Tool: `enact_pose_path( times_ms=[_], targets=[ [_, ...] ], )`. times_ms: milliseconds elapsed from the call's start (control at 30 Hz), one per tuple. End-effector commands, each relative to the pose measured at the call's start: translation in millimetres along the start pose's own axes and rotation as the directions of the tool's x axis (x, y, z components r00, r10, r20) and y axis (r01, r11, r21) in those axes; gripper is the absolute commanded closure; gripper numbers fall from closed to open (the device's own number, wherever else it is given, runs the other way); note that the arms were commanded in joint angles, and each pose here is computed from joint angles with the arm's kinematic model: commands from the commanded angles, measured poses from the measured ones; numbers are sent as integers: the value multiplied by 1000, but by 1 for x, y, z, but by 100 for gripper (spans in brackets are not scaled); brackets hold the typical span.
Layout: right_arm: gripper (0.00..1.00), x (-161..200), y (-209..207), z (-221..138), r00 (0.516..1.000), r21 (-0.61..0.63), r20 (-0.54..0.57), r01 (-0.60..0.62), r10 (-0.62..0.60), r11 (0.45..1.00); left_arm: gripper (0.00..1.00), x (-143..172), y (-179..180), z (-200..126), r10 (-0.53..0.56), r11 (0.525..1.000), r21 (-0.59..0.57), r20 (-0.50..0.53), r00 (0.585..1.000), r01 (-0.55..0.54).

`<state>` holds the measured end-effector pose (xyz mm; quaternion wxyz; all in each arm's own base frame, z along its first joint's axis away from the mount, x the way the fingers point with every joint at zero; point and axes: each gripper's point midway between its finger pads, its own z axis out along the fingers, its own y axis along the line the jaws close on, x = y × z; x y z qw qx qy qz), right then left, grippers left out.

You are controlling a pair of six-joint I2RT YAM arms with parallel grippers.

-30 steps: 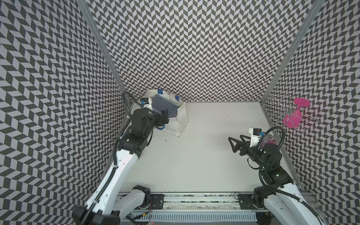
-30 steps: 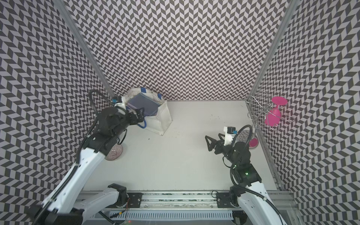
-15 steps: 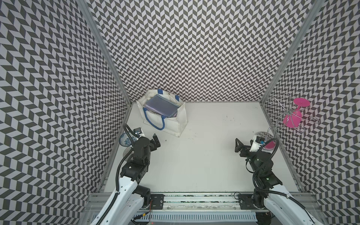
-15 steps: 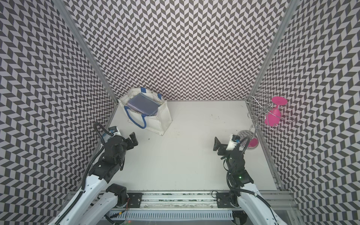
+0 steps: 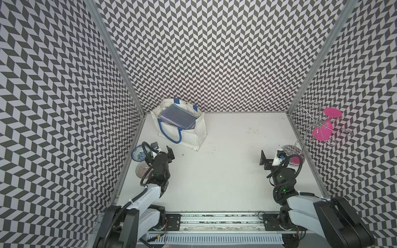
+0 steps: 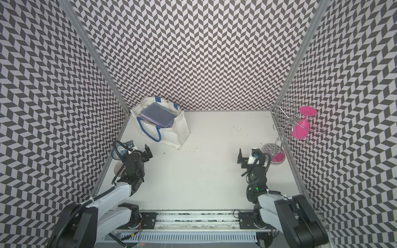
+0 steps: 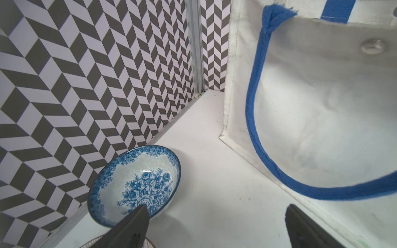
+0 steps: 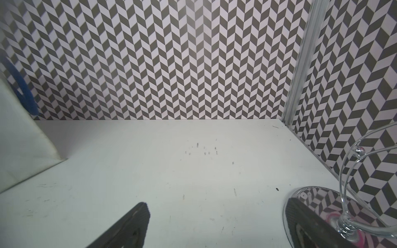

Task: Put the pencil pouch into the canvas bag
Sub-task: Reset both arms

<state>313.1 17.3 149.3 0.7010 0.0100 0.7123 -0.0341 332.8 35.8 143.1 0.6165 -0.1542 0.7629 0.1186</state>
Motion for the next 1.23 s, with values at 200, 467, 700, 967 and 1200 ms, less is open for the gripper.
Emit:
enact_pose_path(
  times_ms=[200,467,700,967,1200],
  targets=[
    [1,-32,-26,7,980,27,176,-102,96,994,1,-29,-36,1,24,978,195,271,962,-79],
    [1,-9,-37,38,989,106,78,-136,128,985,1,-14,-39,24,25,976,207,214,977,-70],
    [1,-9,-41,47,988,146,86,-141,129,979,1,-13,-35,30,12,979,196,195,981,-51],
    [1,-5,-37,56,992,140,52,-120,114,983,1,-13,-34,30,13,980,191,196,981,-51],
    [1,-5,-36,58,992,141,49,-118,112,983,1,-13,-35,30,14,980,191,196,981,-52]
  ],
)
